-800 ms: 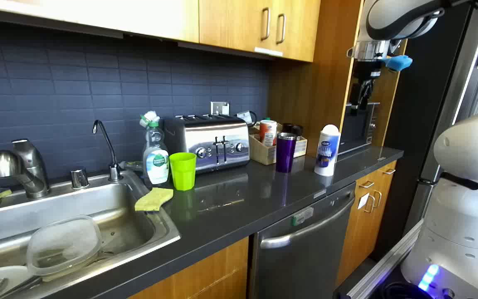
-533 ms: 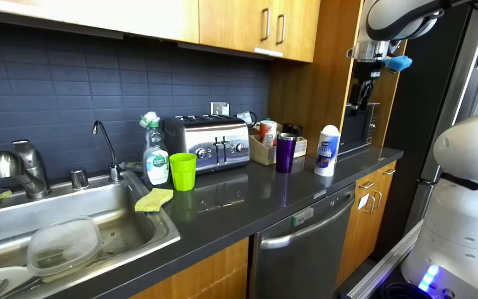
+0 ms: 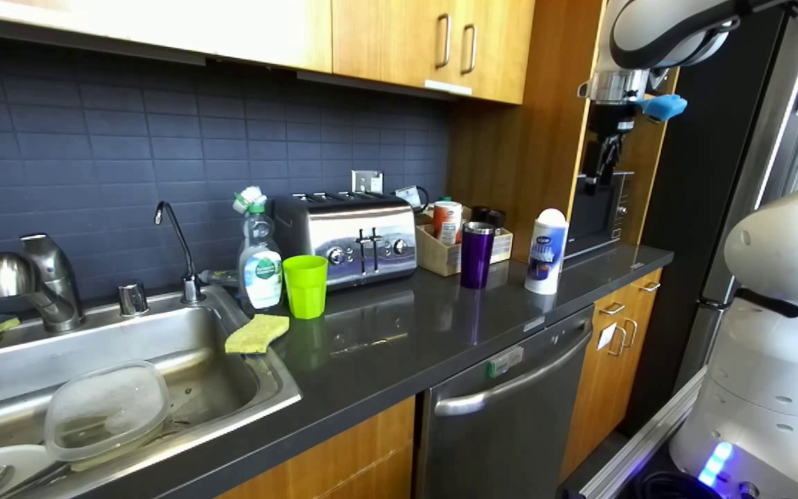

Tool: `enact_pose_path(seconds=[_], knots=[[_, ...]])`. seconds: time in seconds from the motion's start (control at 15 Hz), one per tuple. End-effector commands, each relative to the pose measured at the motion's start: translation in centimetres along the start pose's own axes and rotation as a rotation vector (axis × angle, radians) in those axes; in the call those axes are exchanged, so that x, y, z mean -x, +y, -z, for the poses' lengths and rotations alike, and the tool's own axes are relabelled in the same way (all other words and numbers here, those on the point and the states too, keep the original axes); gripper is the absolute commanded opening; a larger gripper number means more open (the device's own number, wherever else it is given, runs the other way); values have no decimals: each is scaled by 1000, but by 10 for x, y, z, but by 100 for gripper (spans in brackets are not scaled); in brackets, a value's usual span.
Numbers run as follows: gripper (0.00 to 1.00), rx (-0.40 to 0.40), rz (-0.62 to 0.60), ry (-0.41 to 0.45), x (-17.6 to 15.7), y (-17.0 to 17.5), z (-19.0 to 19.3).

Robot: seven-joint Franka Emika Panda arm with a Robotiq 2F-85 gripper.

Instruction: Pick up the blue container from the table and place it next to the red container in the box

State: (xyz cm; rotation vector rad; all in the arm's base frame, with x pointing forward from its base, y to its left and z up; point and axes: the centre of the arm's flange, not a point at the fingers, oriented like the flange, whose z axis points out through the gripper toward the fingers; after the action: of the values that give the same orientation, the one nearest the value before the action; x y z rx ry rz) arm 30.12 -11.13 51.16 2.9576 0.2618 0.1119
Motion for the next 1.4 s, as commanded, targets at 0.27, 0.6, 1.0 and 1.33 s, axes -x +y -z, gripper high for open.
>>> enact_pose_path(seconds=[0.27, 0.6, 1.0, 1.33], knots=[[100, 2, -22, 16, -28, -8, -15], [100, 20, -66, 43, -53, -5, -29], [100, 2, -49, 19, -62, 8, -45], [100, -6, -35, 14, -63, 27, -49]])
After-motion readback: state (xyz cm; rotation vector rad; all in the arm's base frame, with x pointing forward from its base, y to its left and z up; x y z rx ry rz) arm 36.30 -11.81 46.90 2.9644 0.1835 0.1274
